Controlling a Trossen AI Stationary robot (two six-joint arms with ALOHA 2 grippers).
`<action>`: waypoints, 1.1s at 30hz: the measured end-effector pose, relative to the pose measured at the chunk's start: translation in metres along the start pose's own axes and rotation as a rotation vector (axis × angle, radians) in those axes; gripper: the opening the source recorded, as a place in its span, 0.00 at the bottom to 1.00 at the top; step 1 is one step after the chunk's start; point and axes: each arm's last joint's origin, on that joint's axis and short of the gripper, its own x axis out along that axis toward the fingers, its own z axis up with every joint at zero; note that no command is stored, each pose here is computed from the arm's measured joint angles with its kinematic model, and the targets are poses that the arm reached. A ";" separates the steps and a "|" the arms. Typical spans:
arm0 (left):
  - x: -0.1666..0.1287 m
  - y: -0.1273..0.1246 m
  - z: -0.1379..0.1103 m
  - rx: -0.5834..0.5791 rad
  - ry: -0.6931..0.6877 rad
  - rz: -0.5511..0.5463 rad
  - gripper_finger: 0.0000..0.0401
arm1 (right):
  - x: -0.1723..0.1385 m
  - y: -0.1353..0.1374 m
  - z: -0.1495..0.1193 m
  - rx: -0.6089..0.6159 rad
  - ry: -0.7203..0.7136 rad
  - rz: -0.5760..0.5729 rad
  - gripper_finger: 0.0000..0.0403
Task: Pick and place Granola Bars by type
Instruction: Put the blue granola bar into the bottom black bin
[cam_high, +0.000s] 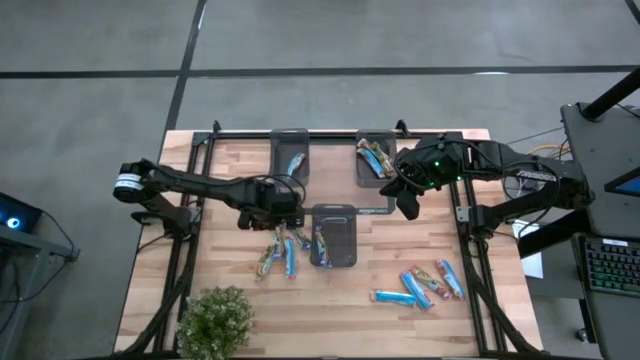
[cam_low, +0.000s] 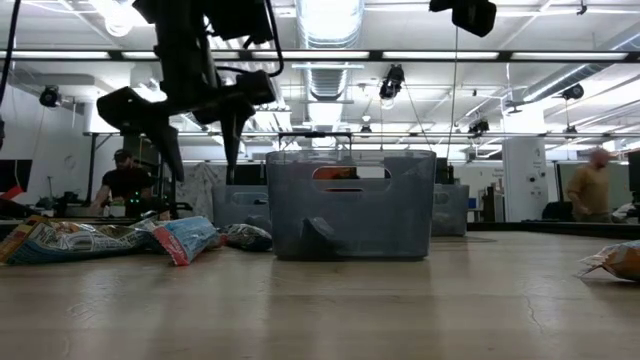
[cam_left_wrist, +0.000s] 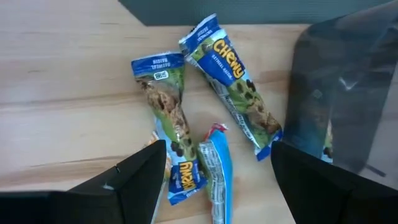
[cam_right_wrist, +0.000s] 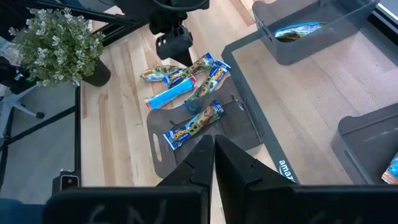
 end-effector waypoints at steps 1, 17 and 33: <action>0.002 0.001 0.000 0.000 0.000 -0.001 0.68 | 0.000 0.000 0.000 0.000 0.000 0.000 0.02; 0.027 0.018 0.000 -0.017 0.002 0.081 0.68 | 0.000 -0.001 0.001 -0.006 -0.011 -0.025 0.02; 0.058 0.015 0.002 -0.024 -0.005 0.151 0.68 | 0.000 -0.001 0.001 -0.002 -0.012 -0.028 0.02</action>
